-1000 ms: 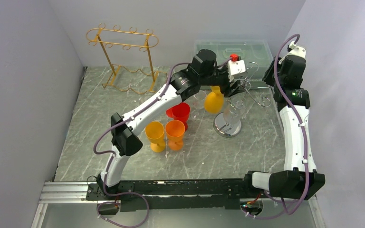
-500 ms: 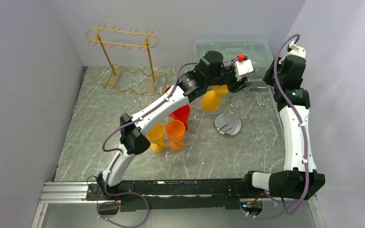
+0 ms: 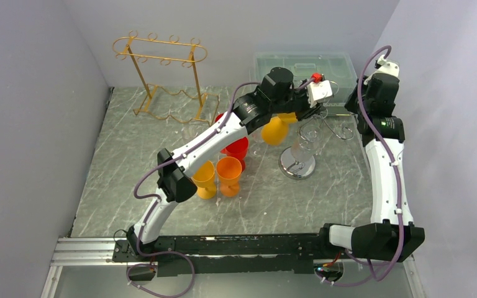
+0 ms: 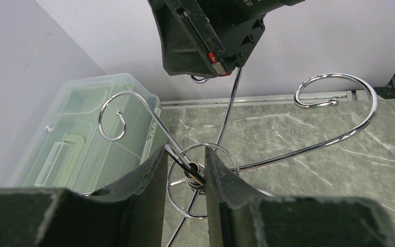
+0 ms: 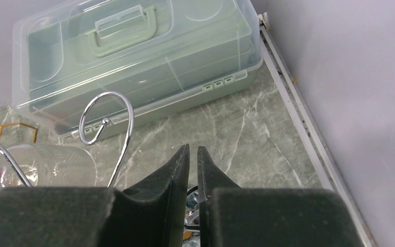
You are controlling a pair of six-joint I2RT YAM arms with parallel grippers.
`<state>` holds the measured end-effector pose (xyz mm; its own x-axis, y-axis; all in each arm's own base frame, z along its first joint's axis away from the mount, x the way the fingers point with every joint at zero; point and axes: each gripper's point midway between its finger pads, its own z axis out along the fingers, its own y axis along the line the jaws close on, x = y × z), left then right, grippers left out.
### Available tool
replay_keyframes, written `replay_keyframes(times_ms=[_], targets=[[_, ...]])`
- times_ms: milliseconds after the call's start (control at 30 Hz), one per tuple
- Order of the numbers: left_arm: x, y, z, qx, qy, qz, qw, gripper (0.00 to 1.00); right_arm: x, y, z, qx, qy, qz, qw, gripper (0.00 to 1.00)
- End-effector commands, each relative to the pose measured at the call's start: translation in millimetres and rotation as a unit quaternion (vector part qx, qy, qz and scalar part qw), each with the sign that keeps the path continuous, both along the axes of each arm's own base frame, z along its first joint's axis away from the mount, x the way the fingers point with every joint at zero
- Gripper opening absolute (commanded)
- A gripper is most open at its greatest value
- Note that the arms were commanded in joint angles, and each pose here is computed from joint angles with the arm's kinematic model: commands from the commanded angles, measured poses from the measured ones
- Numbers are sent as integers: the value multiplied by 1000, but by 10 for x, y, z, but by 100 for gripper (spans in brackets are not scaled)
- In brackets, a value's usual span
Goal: Place the wine glass upside down on the wine glass rack
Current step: Adjust the wine rack at the center of the board.
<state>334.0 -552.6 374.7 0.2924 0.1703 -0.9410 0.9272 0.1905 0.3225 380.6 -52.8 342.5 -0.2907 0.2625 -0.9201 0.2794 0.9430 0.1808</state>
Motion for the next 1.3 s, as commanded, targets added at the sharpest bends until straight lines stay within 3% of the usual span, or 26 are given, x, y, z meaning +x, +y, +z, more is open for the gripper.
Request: replay_keyframes(times_ms=[0, 300, 700, 933, 1267], targets=[[34, 10, 232, -17, -50, 0, 999, 15, -135, -16, -28, 1, 5, -6, 1000, 11], [203, 89, 266, -19, -67, 22, 997, 11, -276, 0, -31, 3, 0, -8, 1000, 6], [25, 84, 278, -16, -67, -11, 998, 11, -420, -64, -149, -8, 20, -24, 999, 4], [28, 105, 259, -7, -81, -5, 997, 10, -442, -5, -95, 3, 41, -4, 999, 0], [53, 136, 303, -10, -92, 4, 996, 9, -766, 246, -109, 34, 43, 44, 998, 0]])
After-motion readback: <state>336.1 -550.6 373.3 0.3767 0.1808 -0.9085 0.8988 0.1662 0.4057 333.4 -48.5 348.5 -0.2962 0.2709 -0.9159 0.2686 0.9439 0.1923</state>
